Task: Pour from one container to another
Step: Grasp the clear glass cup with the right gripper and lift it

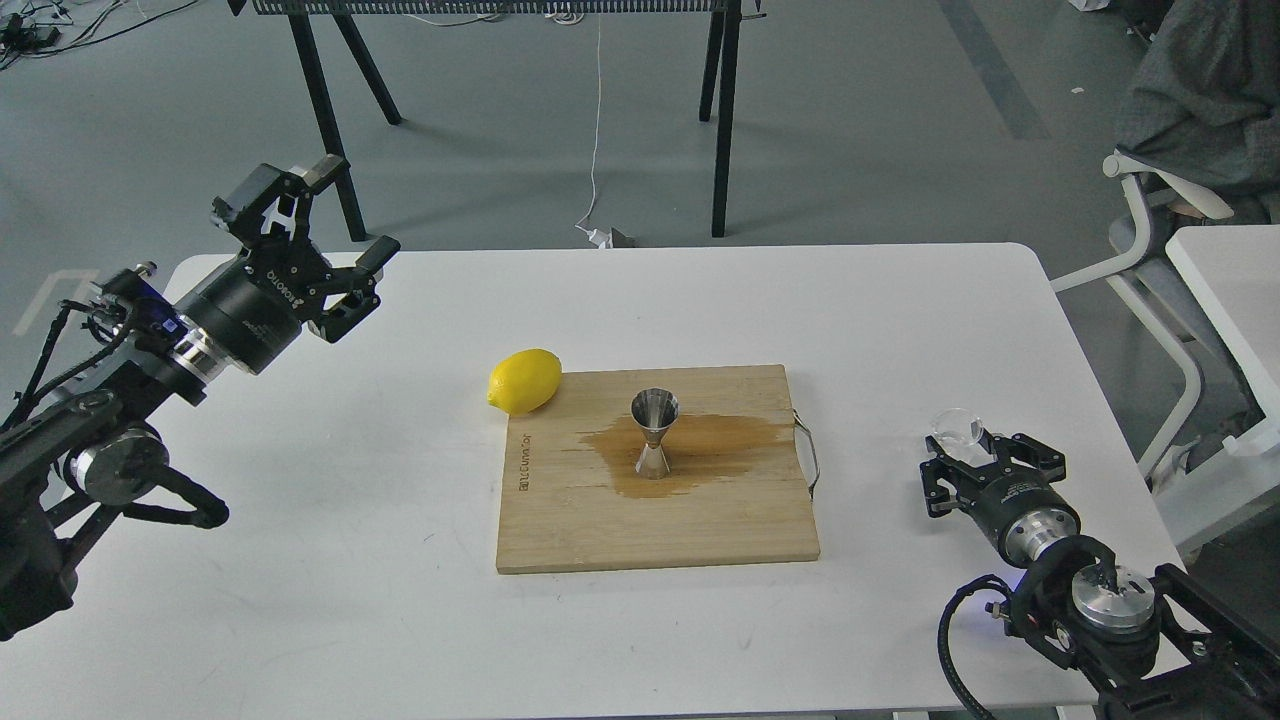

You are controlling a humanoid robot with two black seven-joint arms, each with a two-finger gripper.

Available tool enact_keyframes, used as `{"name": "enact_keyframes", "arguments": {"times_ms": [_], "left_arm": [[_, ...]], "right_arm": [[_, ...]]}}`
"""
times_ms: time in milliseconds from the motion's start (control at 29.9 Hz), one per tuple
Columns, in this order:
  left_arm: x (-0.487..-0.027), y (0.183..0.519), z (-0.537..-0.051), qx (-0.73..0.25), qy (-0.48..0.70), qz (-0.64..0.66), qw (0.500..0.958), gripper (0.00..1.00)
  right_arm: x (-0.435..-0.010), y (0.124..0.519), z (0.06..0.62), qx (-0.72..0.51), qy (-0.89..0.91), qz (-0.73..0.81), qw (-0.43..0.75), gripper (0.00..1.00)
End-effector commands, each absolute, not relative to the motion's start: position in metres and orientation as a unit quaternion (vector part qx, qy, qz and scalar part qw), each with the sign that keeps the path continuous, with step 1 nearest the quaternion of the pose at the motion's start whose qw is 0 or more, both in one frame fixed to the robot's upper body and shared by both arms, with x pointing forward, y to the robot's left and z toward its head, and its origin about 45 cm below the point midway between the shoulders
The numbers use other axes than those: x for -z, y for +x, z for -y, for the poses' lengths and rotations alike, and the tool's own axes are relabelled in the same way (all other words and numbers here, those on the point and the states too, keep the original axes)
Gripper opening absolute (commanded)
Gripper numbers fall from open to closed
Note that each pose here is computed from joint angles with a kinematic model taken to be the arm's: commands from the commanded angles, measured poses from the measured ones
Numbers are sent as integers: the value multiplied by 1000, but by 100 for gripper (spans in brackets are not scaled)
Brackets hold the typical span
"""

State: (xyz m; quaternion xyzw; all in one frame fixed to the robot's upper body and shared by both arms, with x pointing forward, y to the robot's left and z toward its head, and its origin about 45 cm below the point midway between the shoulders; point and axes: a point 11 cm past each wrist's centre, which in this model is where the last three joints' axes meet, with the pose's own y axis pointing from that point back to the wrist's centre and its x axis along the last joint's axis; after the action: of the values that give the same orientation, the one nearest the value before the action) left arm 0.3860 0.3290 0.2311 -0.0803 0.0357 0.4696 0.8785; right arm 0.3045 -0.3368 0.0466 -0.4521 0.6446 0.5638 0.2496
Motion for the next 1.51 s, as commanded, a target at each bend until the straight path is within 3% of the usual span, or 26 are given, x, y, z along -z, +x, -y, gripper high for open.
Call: {"name": "enact_keyframes", "arguments": {"times_ms": [0,368,703,1038,1474], "left_arm": [[-230,386,-331,-472,-79,-36,877,97],[-230,386,-331,-473,-79,-37,877,98],[-226,388,-327,-476,-90,-44,874,98],[-230,390,-328,-479,-101,-42,871,98],[-225,387,-329,-482,-97,-48,870,98]], "right_arm": [[-47,304,336,-563,-455,-645,248,43],[-53,308,330,-560,-469,-636,248,40],[-109,334,310,-521,-553,-608,230,39],[-155,353,256,-466,-656,-567,177,39],[-181,369,191,-408,-755,-507,79,38]]}}
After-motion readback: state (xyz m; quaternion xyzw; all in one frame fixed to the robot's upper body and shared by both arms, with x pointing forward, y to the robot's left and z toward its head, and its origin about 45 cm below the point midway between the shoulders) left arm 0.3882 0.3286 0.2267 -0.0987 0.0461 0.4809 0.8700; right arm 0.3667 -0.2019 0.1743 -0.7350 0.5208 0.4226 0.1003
